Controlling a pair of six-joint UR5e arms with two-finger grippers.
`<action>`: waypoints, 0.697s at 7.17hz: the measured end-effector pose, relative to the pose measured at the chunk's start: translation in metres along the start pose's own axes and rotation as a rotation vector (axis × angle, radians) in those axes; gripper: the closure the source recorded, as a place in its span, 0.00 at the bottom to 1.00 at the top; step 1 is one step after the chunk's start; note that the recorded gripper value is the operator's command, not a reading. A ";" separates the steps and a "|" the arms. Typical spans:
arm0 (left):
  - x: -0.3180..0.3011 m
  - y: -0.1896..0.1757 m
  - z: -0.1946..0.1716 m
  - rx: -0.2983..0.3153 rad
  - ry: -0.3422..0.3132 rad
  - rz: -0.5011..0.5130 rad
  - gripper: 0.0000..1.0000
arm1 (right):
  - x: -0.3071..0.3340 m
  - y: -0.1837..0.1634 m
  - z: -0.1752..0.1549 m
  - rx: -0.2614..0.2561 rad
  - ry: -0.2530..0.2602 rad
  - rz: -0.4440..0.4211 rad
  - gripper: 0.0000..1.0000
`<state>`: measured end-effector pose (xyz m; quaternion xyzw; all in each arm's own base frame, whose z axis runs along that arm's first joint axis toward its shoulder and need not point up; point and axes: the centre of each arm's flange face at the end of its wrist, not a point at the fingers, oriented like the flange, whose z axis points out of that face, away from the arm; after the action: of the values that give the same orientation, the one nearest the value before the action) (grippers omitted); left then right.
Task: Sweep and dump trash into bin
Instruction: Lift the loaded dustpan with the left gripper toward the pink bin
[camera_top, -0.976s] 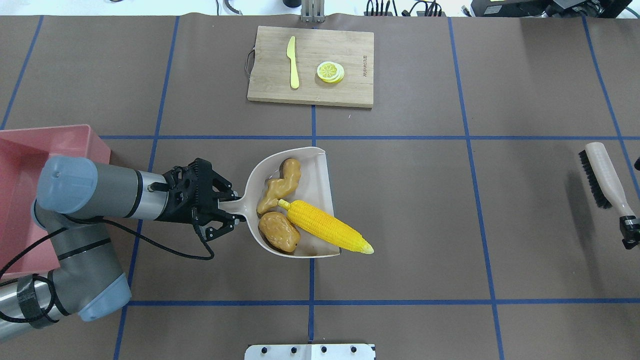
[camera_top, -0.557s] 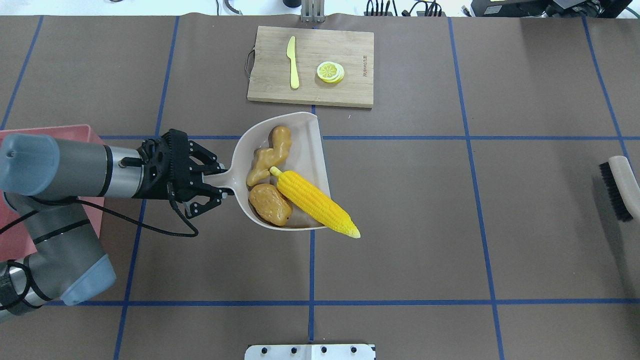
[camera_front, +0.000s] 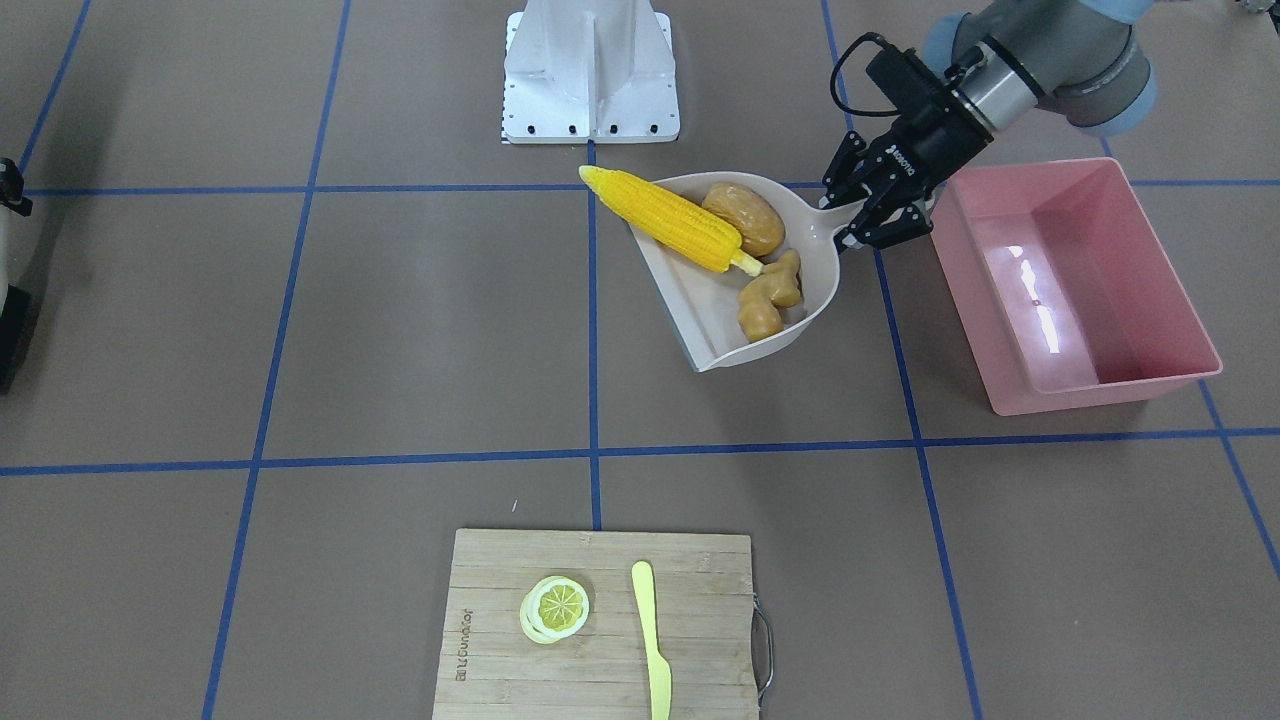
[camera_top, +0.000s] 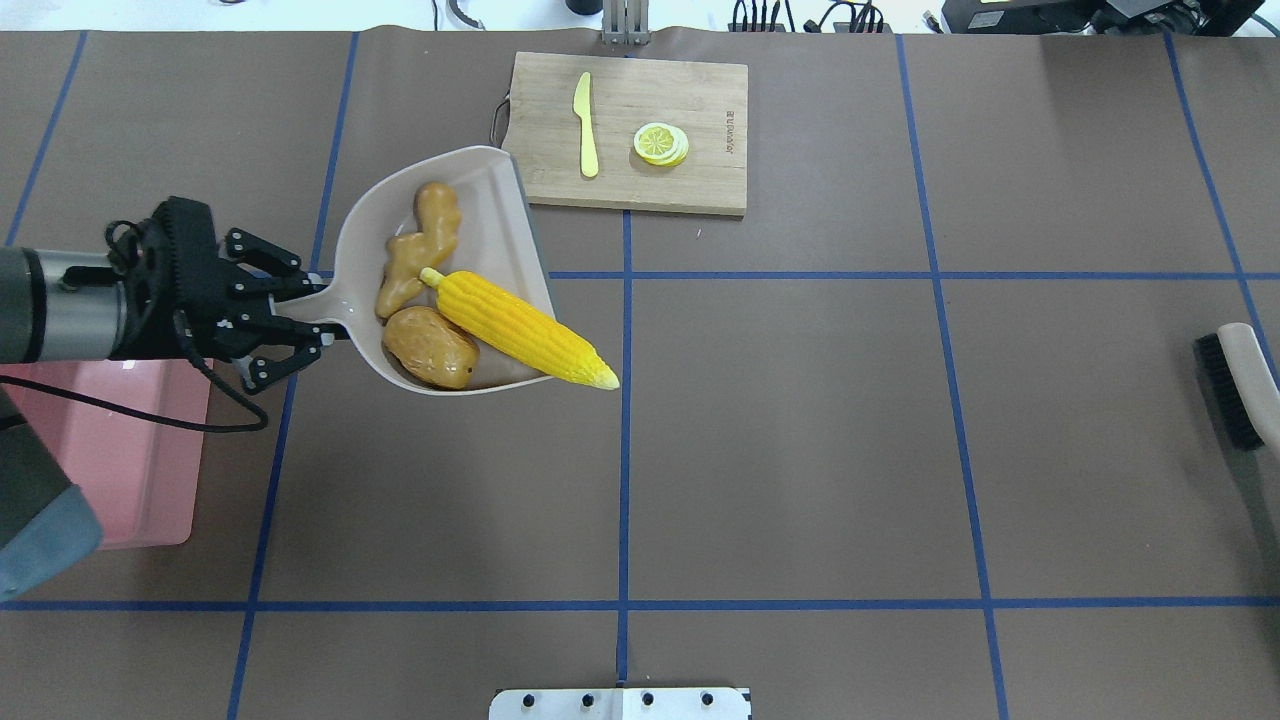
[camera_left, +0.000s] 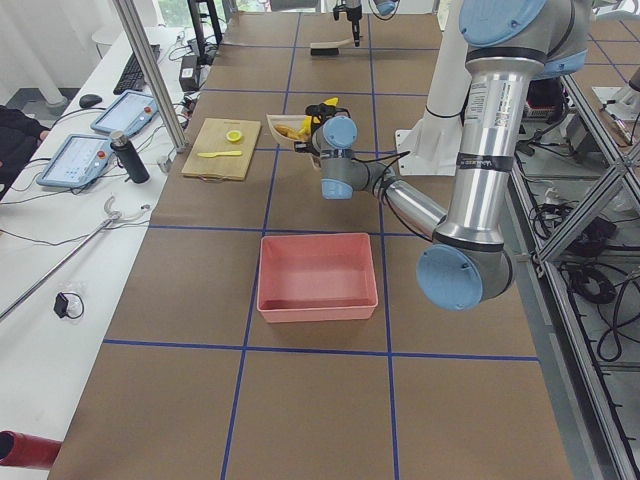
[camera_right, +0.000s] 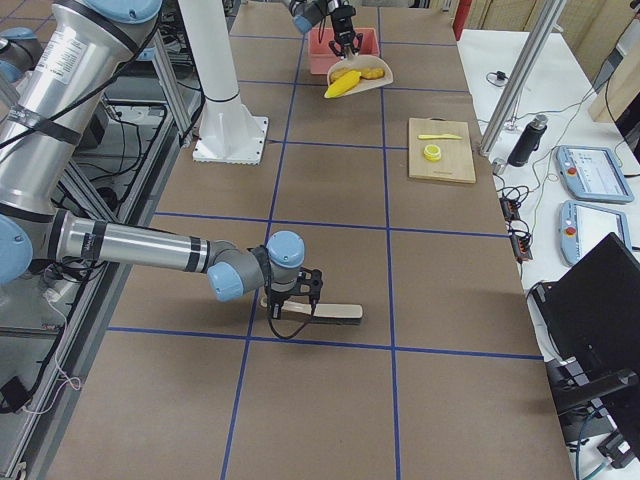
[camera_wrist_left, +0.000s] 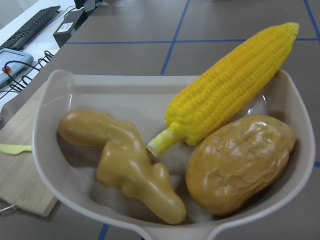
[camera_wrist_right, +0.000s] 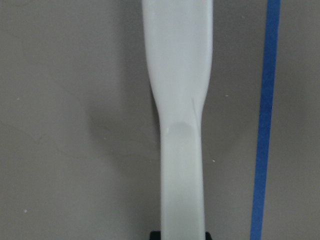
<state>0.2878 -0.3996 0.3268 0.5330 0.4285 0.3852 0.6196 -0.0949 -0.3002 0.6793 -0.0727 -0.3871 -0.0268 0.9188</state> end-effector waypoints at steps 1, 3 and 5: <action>0.001 0.014 -0.025 0.001 -0.015 -0.080 1.00 | 0.001 0.000 0.001 -0.002 -0.001 0.001 0.37; -0.007 0.054 -0.080 -0.003 -0.064 -0.182 1.00 | 0.003 -0.002 0.004 -0.005 0.000 0.003 0.00; -0.017 0.102 -0.149 -0.016 -0.117 -0.240 1.00 | 0.000 -0.005 0.001 0.000 -0.005 0.002 0.00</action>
<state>0.1401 -0.3524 0.4198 0.4945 0.4491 0.2798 0.6895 -0.0964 -0.3051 0.6805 -0.0731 -0.3895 -0.0257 0.9178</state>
